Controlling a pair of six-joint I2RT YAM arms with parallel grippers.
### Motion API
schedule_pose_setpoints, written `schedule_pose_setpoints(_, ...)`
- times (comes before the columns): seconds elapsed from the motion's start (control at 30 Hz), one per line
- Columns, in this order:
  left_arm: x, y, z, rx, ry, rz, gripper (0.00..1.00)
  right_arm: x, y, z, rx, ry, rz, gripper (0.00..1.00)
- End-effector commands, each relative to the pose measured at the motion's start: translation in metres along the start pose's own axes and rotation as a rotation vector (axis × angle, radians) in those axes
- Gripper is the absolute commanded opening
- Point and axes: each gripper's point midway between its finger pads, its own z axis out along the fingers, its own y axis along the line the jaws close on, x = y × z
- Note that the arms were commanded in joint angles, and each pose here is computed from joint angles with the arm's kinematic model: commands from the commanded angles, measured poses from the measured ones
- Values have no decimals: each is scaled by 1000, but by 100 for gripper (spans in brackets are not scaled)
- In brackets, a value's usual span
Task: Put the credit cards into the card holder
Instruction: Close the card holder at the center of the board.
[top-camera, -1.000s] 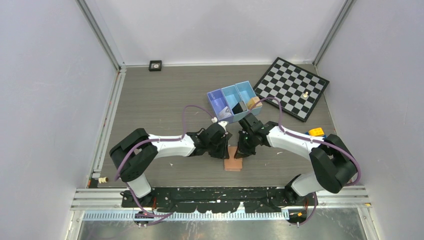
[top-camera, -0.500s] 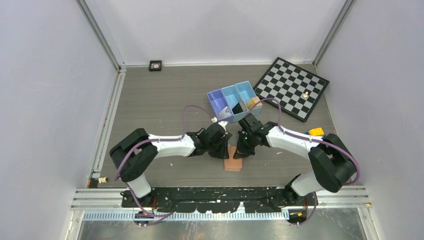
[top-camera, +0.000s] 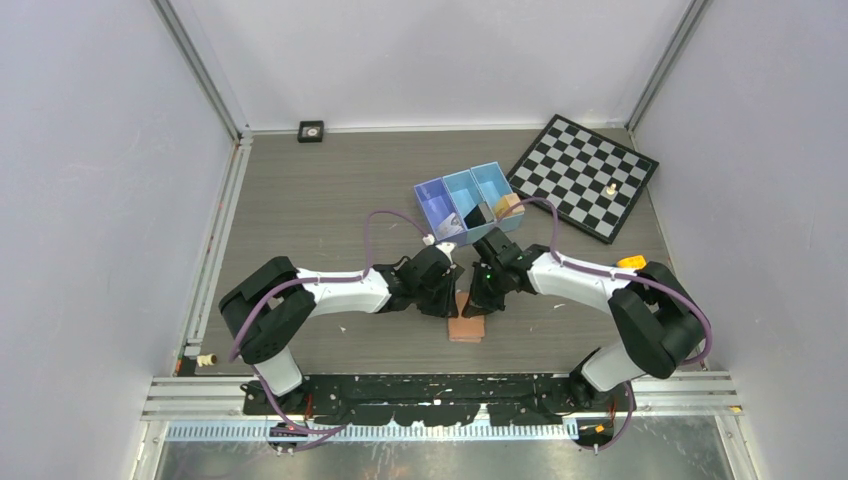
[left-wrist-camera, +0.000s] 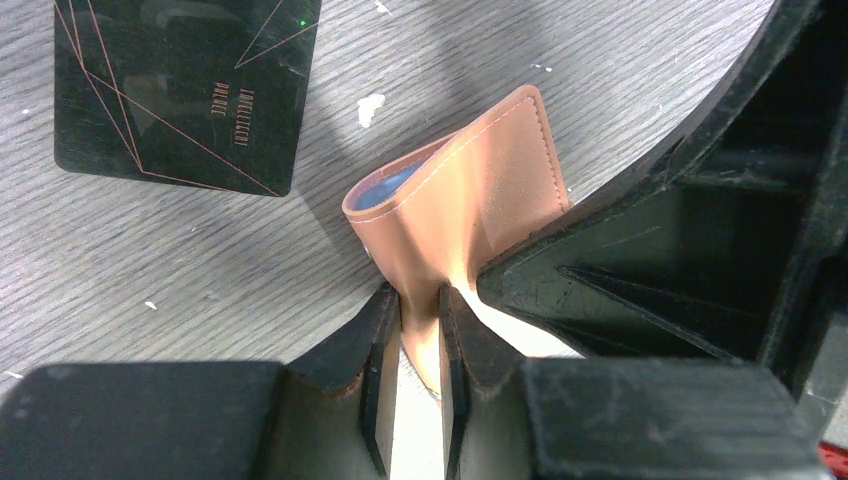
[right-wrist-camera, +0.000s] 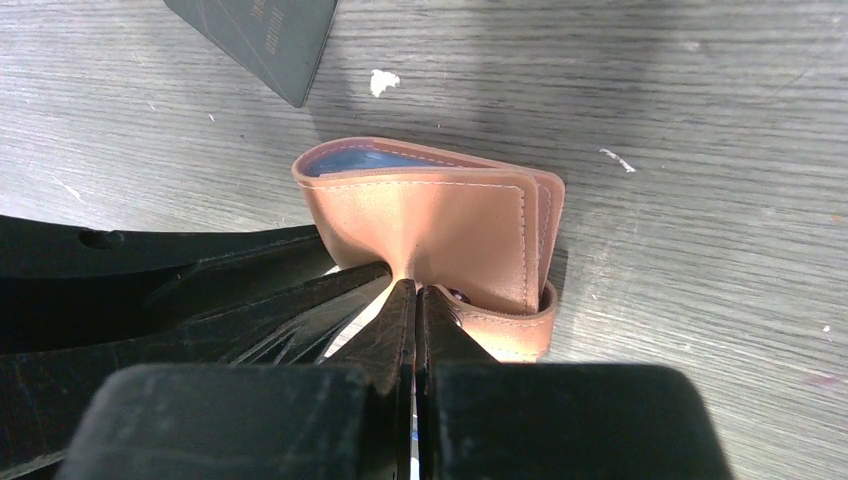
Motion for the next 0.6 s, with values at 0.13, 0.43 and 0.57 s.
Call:
schedule_pose_setpoints(0.13,19,28,1,-116,42,25,16,-2,-48,6,146,-59,78,0)
schedule_pose_setpoints(0.43,19,32,0,-130,37,29,15,10,-78,18,161,-95,239,0)
schedule_pose_setpoints(0.57,18,36,-2,-138,39,27,13,14,-88,26,162,-113,289,0)
